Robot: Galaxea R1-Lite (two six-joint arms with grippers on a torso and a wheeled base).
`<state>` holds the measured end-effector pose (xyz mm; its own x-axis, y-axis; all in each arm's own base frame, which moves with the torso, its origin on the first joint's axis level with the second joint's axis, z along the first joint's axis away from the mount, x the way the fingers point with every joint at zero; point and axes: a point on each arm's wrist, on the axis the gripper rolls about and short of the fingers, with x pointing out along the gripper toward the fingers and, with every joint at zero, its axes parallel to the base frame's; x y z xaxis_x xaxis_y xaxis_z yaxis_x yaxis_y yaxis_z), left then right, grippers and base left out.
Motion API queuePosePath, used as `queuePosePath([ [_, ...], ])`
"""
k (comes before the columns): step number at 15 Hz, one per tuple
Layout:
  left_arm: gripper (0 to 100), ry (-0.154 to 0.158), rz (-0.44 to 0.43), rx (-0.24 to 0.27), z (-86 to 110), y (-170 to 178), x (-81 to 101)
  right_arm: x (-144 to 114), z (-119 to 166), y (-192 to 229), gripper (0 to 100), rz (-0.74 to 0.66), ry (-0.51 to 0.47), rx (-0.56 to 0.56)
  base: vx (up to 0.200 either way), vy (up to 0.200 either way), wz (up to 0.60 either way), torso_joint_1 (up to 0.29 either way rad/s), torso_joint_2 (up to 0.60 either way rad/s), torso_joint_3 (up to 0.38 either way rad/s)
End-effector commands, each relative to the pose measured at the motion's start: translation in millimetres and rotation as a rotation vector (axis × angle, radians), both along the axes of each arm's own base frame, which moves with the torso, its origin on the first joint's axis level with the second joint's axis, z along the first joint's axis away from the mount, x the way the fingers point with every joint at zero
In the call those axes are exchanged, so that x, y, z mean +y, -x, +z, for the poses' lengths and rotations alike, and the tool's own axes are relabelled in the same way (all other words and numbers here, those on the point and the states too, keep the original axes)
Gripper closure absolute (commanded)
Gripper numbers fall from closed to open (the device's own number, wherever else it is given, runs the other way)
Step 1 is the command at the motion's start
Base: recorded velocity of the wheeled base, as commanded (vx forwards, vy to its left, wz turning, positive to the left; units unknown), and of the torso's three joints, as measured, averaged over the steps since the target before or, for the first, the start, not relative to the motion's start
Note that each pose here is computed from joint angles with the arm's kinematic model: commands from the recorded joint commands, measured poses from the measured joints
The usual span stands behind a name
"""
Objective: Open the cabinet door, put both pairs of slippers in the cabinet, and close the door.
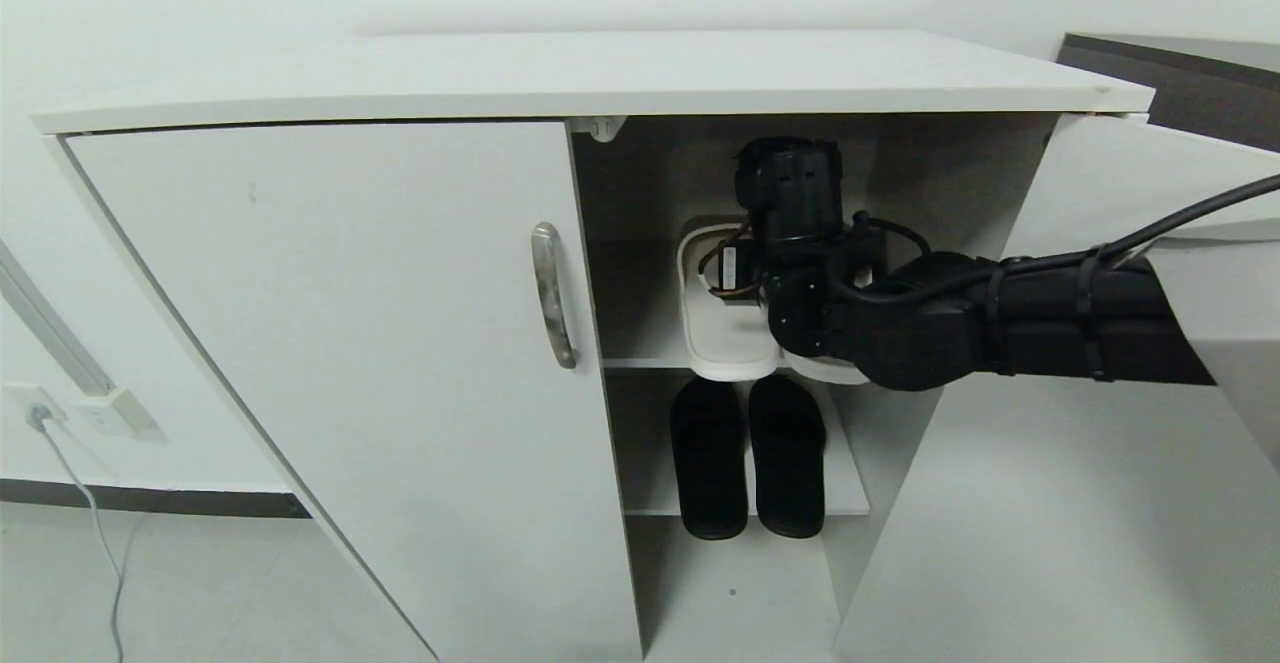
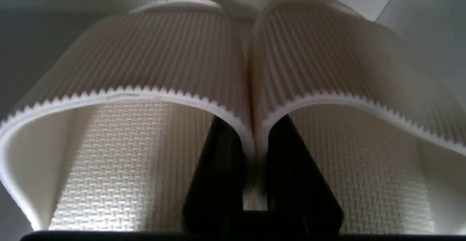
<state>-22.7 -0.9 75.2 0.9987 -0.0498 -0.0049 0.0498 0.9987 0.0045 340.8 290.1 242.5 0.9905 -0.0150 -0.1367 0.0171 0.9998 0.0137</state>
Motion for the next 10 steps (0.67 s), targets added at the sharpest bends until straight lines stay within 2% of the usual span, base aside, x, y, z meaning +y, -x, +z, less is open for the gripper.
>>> queuePosePath([
  [1, 100, 0.0, 0.001, 0.0, 0.0, 0, 0.0, 7, -4, -9, 100, -0.003, 0.002, 0.003, 0.0, 0.0, 0.0, 0.0, 0.0, 0.0],
  [10, 100, 0.002, 0.002, 0.0, 0.0, 0, 0.0, 8, -13, -20, 100, -0.015, 0.015, 0.02, 0.0, 0.0, 0.0, 0.0, 0.0, 0.0],
])
